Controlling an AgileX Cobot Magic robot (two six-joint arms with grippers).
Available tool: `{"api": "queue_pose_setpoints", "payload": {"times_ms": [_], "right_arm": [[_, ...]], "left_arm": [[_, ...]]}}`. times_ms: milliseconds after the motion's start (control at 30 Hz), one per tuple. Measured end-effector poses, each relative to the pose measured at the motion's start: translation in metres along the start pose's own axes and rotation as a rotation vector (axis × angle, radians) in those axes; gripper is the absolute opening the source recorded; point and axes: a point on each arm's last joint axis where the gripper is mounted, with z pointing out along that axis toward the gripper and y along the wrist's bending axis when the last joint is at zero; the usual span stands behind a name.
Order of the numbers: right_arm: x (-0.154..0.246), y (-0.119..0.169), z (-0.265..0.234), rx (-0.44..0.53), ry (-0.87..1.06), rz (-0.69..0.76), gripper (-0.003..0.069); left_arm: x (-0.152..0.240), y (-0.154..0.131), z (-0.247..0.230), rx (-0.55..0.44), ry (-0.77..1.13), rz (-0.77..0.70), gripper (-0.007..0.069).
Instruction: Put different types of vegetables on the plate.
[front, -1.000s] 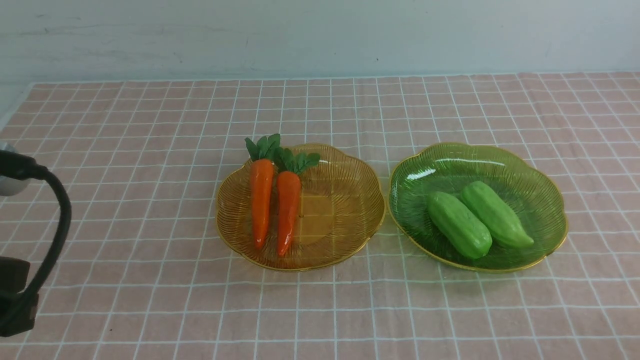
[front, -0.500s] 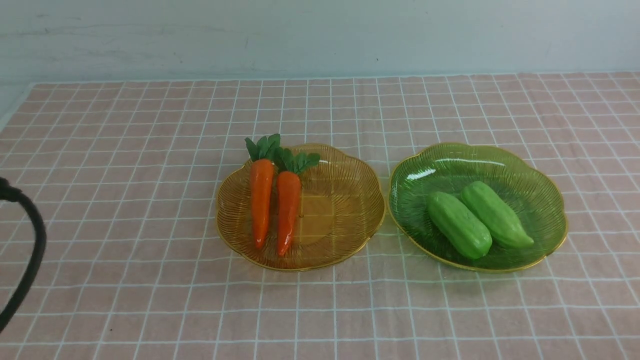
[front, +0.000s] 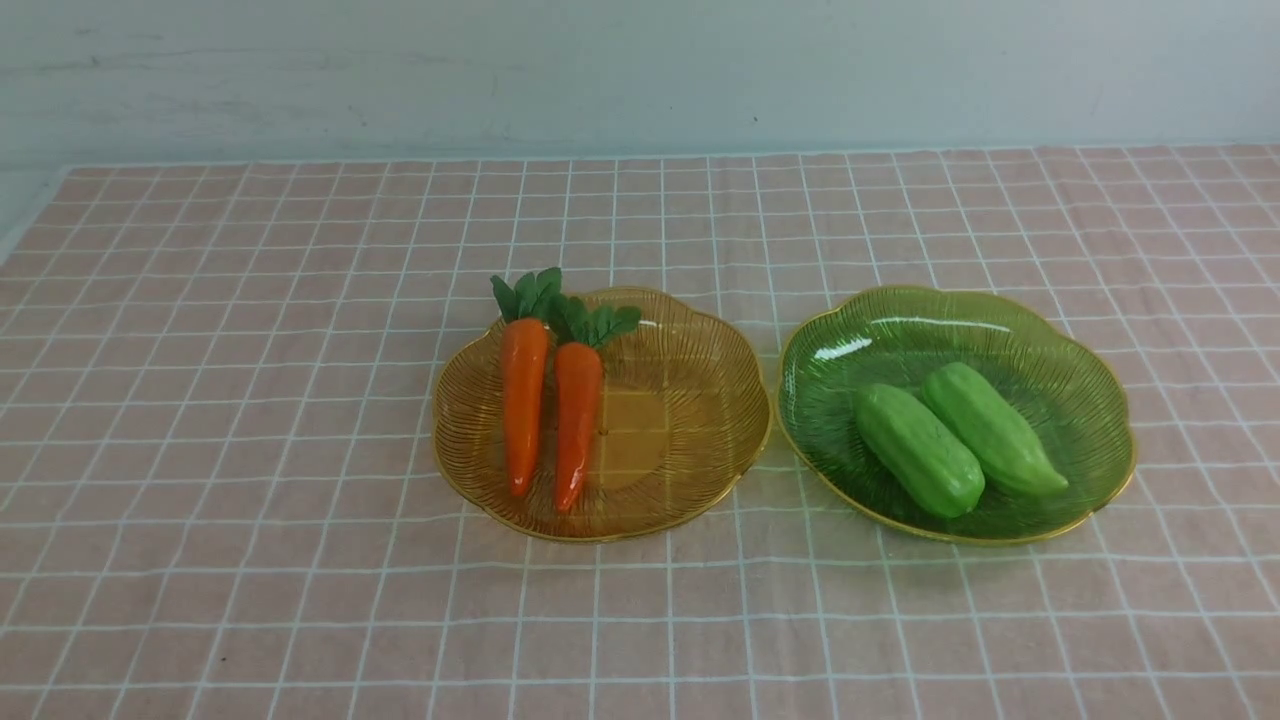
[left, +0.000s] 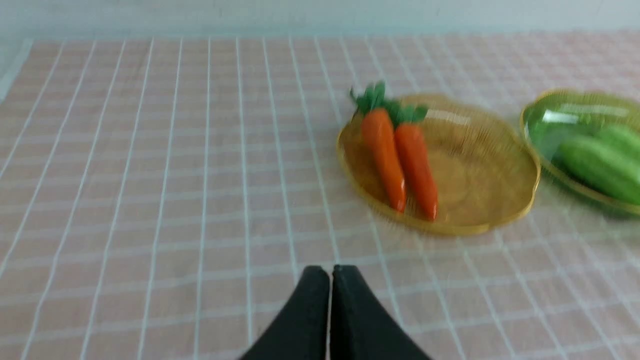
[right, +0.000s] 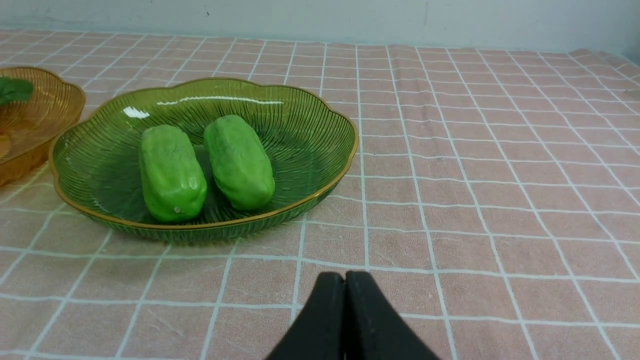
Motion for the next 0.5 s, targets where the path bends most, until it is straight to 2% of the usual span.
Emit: {"api": "queue_pose_setpoints", "payload": {"times_ms": [267, 300, 333, 500], "right_arm": [[0.000, 0.000, 0.000, 0.000, 0.000, 0.010, -0.0016], [0.000, 0.000, 0.000, 0.000, 0.000, 0.010, -0.0016], [0.000, 0.000, 0.000, 0.000, 0.000, 0.011, -0.0016], [0.000, 0.000, 0.000, 0.000, 0.000, 0.012, -0.0016]], "left_arm": [[0.023, -0.007, 0.052, 0.104, -0.356, 0.006, -0.0003], [0.023, -0.008, 0.056, 0.232, -0.377, 0.032, -0.0003], [0.025, -0.009, 0.061, 0.123, -0.411, 0.011, -0.0003], [0.042, -0.011, 0.083, 0.152, -0.465, 0.021, -0.0003]]}}
